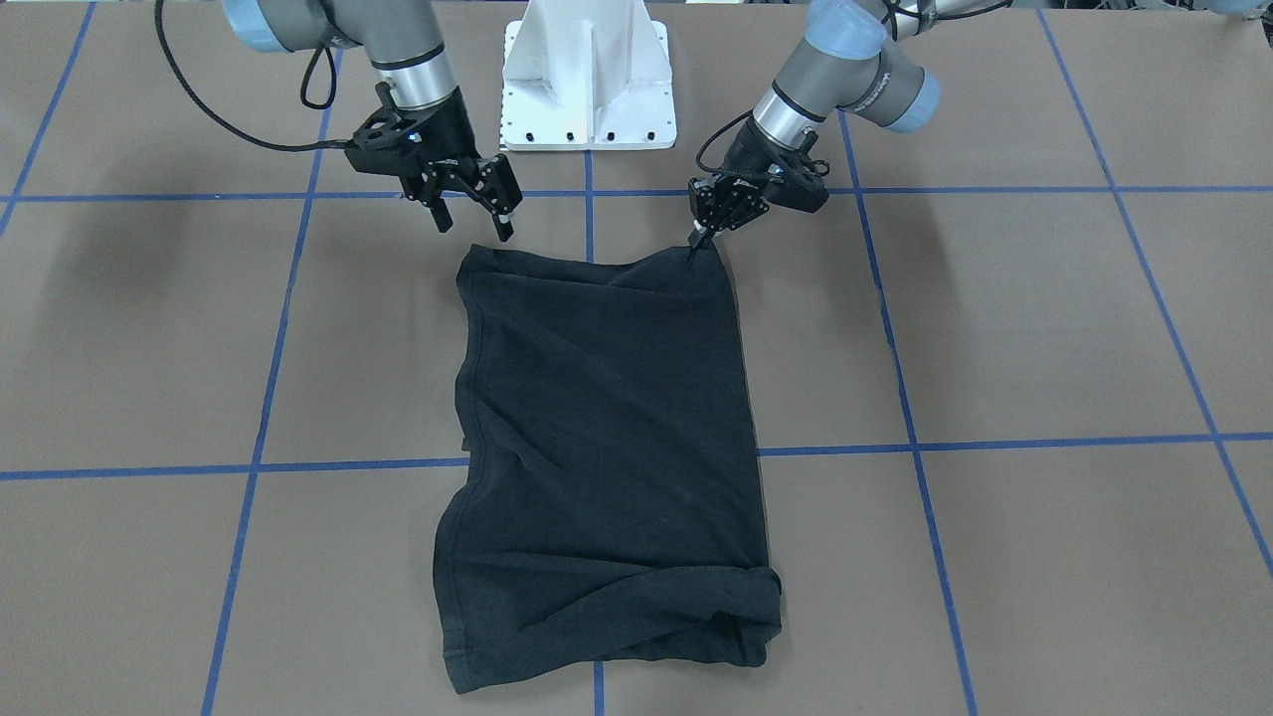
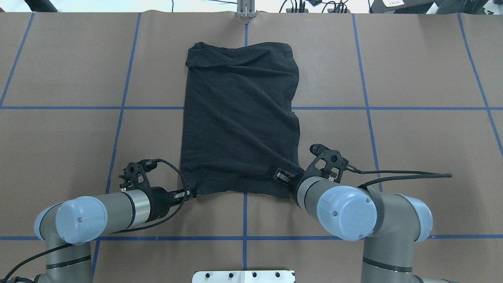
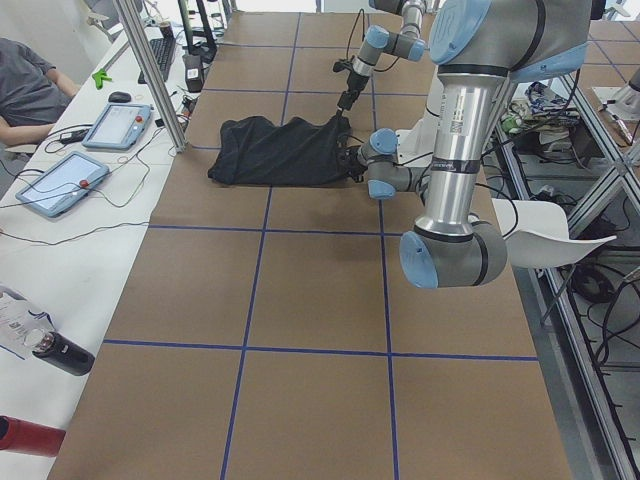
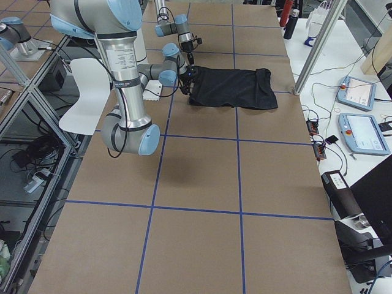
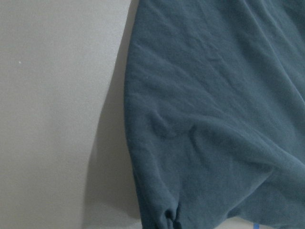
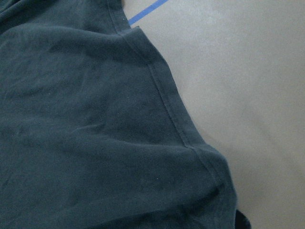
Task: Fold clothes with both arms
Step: 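Grasp the near shirt corners with both grippers, right gripper adjusting inward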
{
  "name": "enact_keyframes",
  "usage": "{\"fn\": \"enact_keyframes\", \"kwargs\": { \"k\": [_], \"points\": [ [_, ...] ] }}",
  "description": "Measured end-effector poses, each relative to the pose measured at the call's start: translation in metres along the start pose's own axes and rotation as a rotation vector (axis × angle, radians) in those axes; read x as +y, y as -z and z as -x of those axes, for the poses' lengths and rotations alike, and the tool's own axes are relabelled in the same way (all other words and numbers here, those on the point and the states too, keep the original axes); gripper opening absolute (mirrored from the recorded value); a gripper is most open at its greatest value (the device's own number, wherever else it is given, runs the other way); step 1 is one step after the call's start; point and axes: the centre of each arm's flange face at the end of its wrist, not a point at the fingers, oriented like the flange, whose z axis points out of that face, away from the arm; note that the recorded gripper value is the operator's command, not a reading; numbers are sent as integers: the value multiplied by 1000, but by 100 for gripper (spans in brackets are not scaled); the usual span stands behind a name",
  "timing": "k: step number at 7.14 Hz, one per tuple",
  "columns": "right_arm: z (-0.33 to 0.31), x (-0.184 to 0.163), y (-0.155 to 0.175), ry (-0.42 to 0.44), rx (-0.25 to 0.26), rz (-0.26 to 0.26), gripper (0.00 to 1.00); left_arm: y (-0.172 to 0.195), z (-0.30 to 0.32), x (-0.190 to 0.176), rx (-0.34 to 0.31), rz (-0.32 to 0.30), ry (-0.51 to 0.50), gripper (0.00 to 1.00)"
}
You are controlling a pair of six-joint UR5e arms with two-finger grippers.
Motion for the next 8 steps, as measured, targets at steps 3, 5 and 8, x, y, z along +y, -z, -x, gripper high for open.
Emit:
{"fn": "enact_keyframes", "kwargs": {
  "k": [3, 5, 8],
  "points": [
    [4, 17, -26, -11, 18, -41, 95, 0, 3, -1, -3, -6, 2, 0],
    [21, 18, -38, -19, 16, -65, 95, 1, 4, -1, -5, -7, 2, 0],
    [27, 15, -63, -18, 45, -92, 95, 1, 4, -1, -3, -7, 2, 0]
  ]
}}
